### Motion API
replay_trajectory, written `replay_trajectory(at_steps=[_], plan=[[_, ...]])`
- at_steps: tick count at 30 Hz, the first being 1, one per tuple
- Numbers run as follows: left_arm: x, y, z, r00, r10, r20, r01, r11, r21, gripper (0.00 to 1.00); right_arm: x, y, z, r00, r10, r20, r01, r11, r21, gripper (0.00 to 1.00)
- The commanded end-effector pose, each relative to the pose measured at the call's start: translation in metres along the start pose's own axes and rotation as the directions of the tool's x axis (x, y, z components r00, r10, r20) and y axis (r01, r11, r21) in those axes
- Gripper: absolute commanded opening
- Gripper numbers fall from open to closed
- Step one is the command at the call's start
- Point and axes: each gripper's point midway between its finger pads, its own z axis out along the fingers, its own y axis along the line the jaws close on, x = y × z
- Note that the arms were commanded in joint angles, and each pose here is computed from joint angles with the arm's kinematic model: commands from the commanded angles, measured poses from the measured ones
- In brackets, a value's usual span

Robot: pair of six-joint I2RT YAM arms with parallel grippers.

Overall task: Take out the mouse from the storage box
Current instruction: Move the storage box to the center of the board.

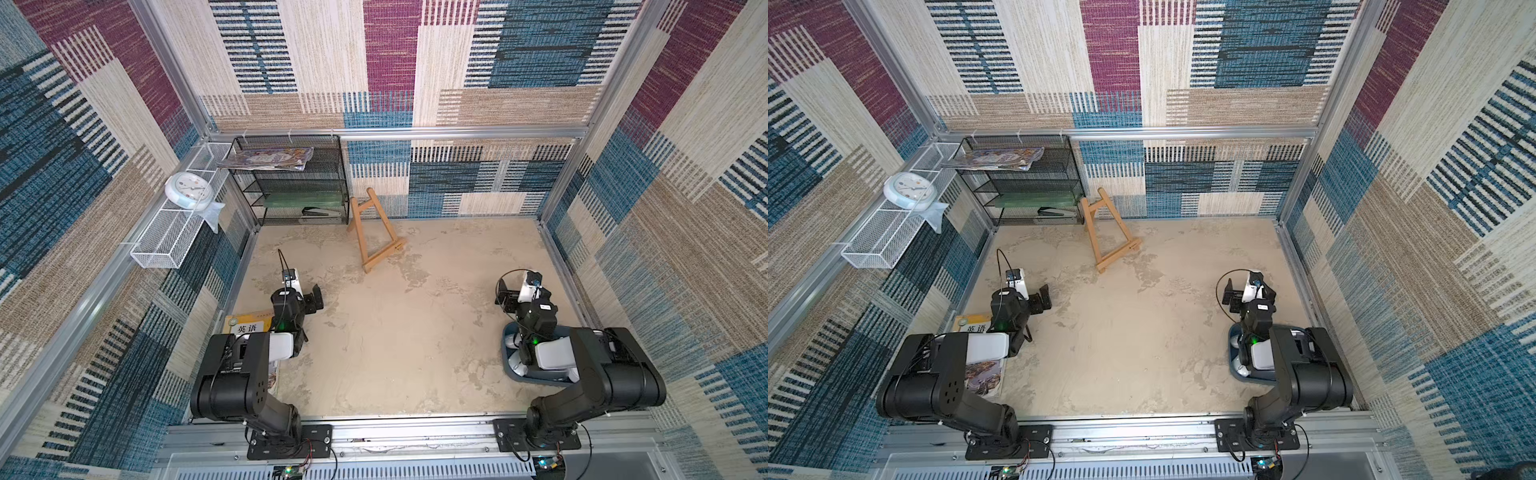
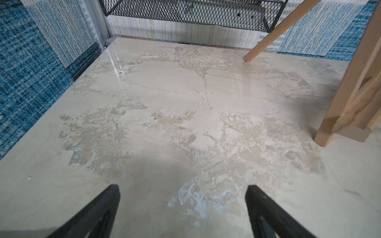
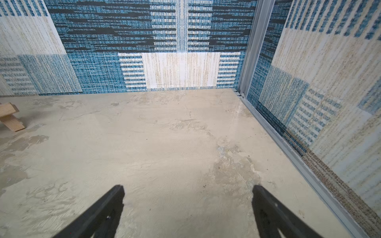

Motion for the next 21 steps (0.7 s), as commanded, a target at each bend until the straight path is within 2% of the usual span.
replay_trajectory(at_steps=[1,21], plan=[[-0.0022,-0.0011,-0.0002,1.000,0.005,0.005,-0.005,1.000,0.006,0.99,-0.0039,0.0006,0.0000,1.000,0.003,0.014,-0.003,1.000,-0.004,0.99],[-0.0028,-0.0008,-0.0001,1.000,0.002,0.006,-0.002,1.000,0.010,0.99,-0.0042,0.0006,-0.0001,1.000,0.003,0.015,-0.003,1.000,-0.004,0.99]])
